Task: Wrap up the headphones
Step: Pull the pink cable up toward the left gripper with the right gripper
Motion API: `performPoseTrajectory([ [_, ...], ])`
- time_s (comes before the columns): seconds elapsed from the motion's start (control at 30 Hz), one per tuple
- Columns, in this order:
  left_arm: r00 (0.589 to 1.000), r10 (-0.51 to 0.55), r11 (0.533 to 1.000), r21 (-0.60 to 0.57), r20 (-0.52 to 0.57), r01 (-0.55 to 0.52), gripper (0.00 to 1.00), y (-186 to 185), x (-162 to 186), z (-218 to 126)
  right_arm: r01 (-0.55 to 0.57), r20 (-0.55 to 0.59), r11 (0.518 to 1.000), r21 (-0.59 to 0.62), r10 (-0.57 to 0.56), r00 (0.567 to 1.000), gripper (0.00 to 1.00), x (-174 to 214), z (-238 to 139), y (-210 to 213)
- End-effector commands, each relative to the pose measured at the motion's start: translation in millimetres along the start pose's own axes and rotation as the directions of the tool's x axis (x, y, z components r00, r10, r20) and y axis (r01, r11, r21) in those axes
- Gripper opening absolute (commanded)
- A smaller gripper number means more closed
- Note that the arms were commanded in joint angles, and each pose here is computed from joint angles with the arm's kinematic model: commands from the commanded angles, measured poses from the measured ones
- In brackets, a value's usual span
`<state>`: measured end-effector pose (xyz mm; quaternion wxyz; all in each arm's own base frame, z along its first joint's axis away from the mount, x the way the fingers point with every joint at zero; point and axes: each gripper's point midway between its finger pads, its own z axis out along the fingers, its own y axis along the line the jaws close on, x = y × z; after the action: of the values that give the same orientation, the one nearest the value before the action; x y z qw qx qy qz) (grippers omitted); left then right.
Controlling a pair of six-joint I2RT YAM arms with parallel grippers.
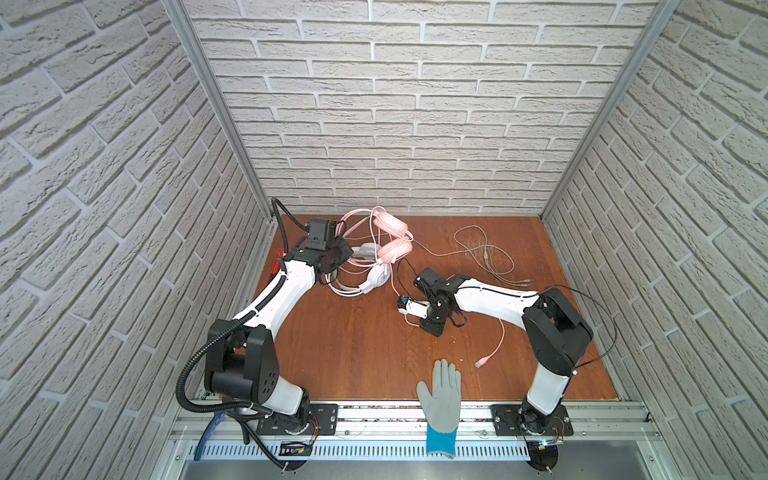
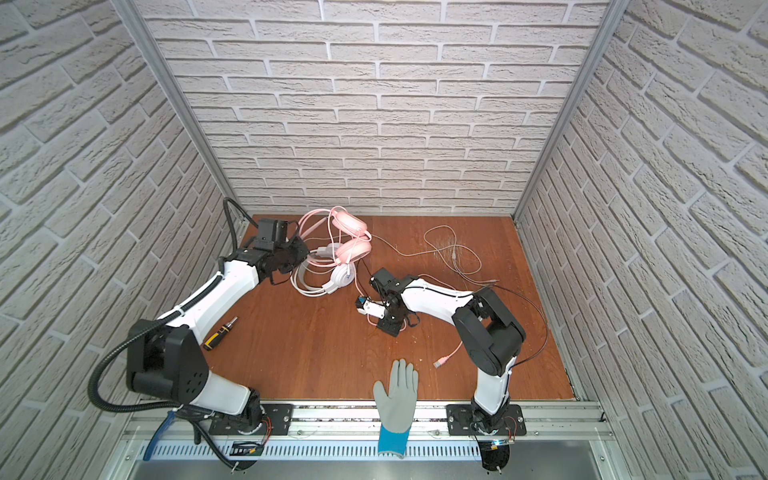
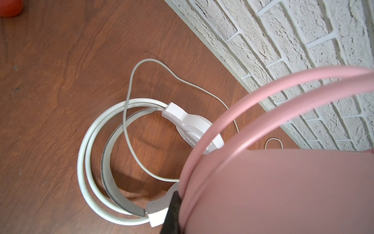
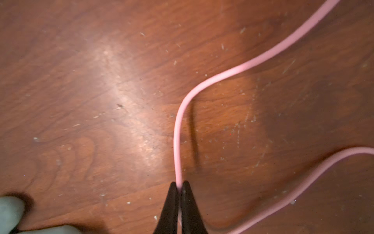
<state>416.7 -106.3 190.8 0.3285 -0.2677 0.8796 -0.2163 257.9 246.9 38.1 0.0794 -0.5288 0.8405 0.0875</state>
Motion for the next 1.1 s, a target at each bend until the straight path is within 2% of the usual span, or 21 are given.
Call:
performPoseTrajectory([
  [0.0,0.997,-0.022,0.996,0.092,0.075,0.015,0.0,-23.2,-19.9,-5.9,0.008,0.078,0.998,-0.067,-0.002,0.997,0.06,-14.0,-25.1,22.3],
  [0.2,0.997,0.002,0.998,0.057,0.073,-0.006,0.0,-16.0,-14.7,-1.1,0.043,0.151,0.993,-0.108,-0.026,0.988,0.06,-25.5,-43.3,35.7],
  [0.43,0.997,0.058,0.998,0.009,0.054,-0.058,0.0,-10.9,-3.3,1.6,0.123,0.307,0.988,-0.092,-0.089,0.947,0.05,-51.2,-83.3,43.1],
  [0.6,0.994,0.104,0.995,0.001,0.021,-0.104,0.0,-14.6,10.4,5.9,0.156,0.349,0.983,-0.095,-0.113,0.93,0.06,-65.0,-104.7,44.7],
  [0.77,0.988,0.151,0.988,-0.012,-0.026,-0.151,0.0,-16.6,27.0,11.1,0.134,0.35,0.984,-0.121,-0.084,0.933,0.06,-72.8,-120.6,38.5],
  [1.07,0.973,0.217,0.976,-0.017,-0.076,-0.218,0.0,-19.7,43.6,14.7,0.088,0.433,0.989,-0.12,-0.027,0.901,0.06,-88.1,-152.6,14.8],
])
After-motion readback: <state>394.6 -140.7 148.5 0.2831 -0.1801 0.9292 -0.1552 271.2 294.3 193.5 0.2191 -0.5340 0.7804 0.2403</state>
